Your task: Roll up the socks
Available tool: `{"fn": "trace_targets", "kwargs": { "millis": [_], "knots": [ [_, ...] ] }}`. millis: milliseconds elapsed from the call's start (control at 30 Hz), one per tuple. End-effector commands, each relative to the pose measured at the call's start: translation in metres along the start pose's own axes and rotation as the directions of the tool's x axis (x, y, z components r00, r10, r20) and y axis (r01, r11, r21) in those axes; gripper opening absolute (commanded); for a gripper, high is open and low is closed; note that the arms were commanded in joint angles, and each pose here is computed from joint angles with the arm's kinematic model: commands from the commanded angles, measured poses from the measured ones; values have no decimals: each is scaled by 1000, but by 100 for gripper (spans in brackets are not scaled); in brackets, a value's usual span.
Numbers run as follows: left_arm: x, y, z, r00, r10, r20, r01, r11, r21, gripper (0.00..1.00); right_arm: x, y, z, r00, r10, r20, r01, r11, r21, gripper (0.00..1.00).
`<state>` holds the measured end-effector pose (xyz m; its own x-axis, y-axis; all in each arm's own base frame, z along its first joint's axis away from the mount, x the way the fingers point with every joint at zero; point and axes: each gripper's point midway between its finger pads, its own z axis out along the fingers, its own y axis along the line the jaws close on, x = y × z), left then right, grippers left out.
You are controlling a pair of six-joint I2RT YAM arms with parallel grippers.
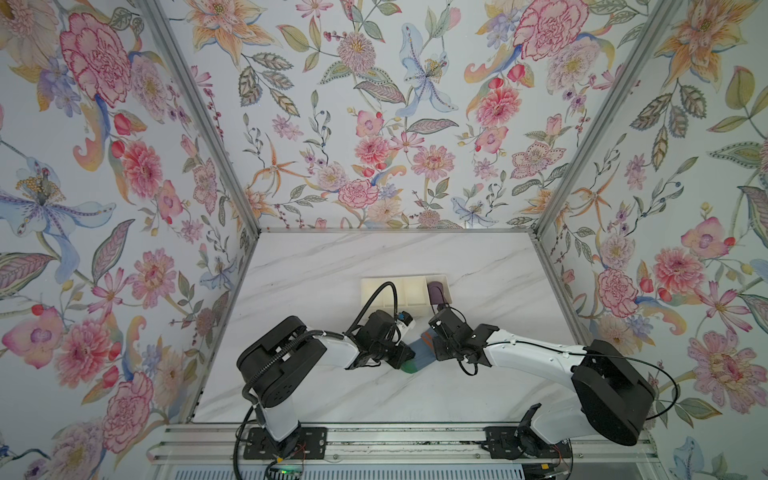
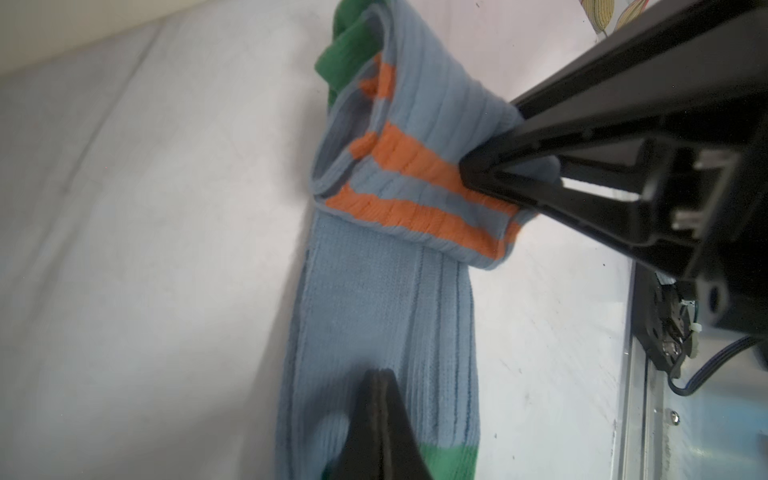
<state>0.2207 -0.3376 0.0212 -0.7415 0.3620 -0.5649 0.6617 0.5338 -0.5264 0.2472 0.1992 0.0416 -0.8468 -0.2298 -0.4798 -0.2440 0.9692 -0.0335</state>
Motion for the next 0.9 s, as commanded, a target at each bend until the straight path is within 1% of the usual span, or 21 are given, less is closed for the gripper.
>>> {"fn": "trace_targets", "kwargs": {
  "millis": [0,133,400,667,867],
  "knots": [
    [21,3,-3,993,-81,-82,81,997,5,0,1,-16,-1,998,-57,-4,57,988,146,12],
    [9,-2,-11,995,-93,-34,95,995,43,0,0,-12,-3,994,-106,-2,105,977,188,12],
    [-3,6,-31,993,-118,23,117,993,36,0,-3,-1,-9,984,-174,28,164,962,220,13],
    [-9,7,-31,992,-118,38,116,992,38,0,-2,14,-14,967,-252,45,234,940,247,16],
    [-19,6,-31,992,-112,59,109,993,45,0,0,28,-13,944,-327,35,305,912,274,17]
  ]
}}
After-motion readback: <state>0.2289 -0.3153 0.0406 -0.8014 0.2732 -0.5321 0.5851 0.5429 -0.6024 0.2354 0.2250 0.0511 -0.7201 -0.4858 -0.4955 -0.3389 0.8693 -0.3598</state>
